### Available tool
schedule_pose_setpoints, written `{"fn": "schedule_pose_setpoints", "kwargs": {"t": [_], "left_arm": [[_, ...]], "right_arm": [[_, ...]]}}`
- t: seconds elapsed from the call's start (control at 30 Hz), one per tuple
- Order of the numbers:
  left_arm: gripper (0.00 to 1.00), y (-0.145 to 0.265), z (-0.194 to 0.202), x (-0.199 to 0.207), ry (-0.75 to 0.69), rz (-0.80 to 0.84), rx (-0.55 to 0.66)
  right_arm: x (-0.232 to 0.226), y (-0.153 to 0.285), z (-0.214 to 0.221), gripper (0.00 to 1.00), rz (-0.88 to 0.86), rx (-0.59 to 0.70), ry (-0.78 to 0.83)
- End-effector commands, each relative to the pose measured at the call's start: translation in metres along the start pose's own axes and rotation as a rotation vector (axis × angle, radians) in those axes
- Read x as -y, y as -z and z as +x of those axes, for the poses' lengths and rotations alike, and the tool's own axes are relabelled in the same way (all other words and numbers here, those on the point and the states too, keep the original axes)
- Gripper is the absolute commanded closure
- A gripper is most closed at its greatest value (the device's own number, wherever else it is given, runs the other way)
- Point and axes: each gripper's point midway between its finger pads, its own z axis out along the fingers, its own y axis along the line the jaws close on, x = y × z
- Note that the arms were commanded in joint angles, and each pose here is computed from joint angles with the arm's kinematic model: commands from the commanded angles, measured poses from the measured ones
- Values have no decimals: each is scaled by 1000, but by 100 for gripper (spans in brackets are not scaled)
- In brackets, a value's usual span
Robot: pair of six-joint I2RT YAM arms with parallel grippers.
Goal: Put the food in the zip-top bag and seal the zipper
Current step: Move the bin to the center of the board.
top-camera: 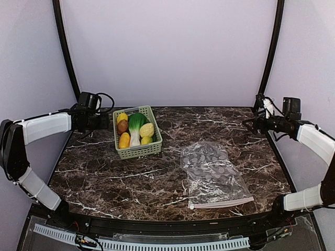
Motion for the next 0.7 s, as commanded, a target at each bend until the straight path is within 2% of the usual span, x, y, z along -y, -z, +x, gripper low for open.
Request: {"fn": "schedule_pose_setpoints", "kwargs": {"t": [0.0,0.07,0.33,0.5,0.67], "left_arm": [[43,-12,15,-4,59,-44,-137],[44,-18,16,-3,73,-54,-167],[55,-43,25,30,157,78,-256],[56,-56,32,33,178,70,-296],[75,-61,40,28,179,36,-324]], "right_arm": [[-15,2,2,10,-85,15,30],[-15,1,3,11,-91,11,28],[-17,2,5,11,-100,8,45],[-19,2,4,11,-107,9,45],[-19,1,4,11,-112,7,35]]}}
